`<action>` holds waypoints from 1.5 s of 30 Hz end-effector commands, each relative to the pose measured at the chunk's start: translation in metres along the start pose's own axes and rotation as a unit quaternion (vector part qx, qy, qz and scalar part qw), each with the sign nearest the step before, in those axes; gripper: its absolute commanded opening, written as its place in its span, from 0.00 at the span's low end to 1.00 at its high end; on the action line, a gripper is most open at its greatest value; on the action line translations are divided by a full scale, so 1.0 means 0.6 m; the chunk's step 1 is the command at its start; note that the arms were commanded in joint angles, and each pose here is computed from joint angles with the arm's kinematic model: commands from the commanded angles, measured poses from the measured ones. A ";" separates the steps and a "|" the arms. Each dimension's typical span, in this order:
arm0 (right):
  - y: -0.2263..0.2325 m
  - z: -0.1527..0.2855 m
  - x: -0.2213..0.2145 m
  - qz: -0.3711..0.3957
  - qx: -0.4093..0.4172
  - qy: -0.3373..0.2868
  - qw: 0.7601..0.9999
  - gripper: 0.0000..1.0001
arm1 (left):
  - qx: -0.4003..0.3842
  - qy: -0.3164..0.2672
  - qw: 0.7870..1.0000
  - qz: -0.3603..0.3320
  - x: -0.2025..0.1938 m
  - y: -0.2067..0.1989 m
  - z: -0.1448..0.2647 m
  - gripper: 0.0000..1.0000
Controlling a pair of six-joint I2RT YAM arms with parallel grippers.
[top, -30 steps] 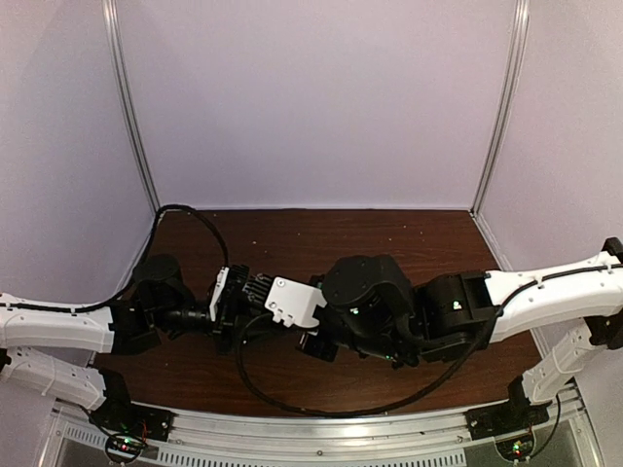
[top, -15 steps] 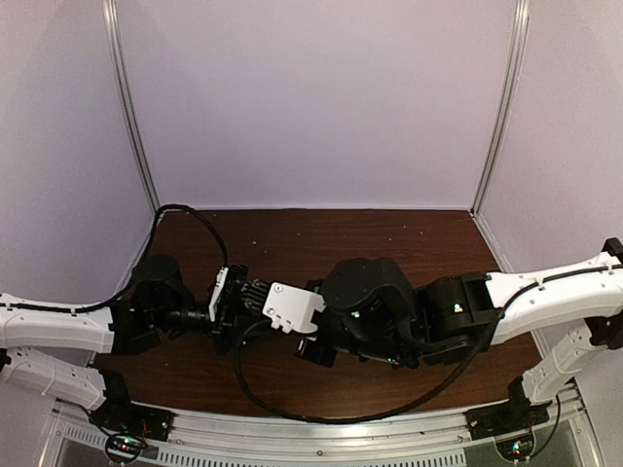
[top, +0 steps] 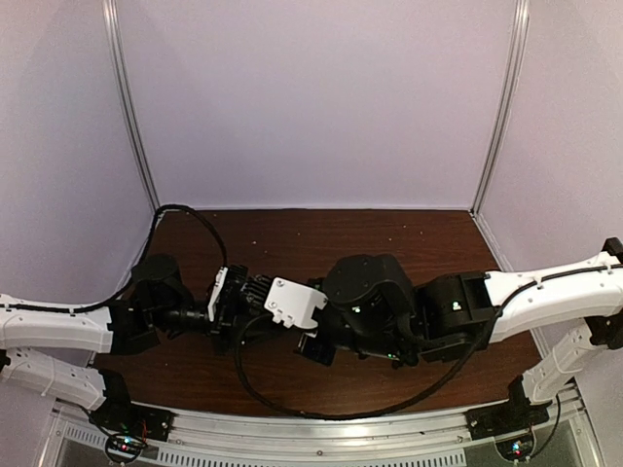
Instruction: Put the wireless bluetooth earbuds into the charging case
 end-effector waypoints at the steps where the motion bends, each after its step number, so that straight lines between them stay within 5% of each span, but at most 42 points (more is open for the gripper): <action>1: 0.016 -0.005 -0.023 -0.009 0.045 0.021 0.999 0.00 | 0.015 -0.068 0.996 -0.057 0.058 0.006 0.009 0.00; 8: 0.013 -0.003 -0.024 -0.019 0.055 0.021 0.998 0.00 | 0.020 -0.070 0.996 -0.057 0.058 0.005 0.013 0.00; 21: -0.003 0.014 0.002 -0.023 0.034 -0.001 0.999 0.21 | 0.023 -0.058 0.997 -0.051 0.048 0.007 0.010 0.00; 32: -0.015 0.043 0.017 -0.034 0.036 -0.027 0.998 0.28 | 0.021 -0.055 0.997 -0.051 0.046 0.008 0.008 0.00; 45: -0.013 0.044 0.015 -0.033 0.043 -0.028 0.998 0.19 | 0.018 -0.055 0.997 -0.051 0.046 0.009 0.005 0.00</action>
Point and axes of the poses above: each gripper's point midway between its finger pads, its own z axis back along the fingers, its own y axis along the line the jaws close on, x = y × z, the point moved 8 cm from there along z, back along the fingers, and after that the axes turned 13 degrees about -z, right-handed, at the moved point
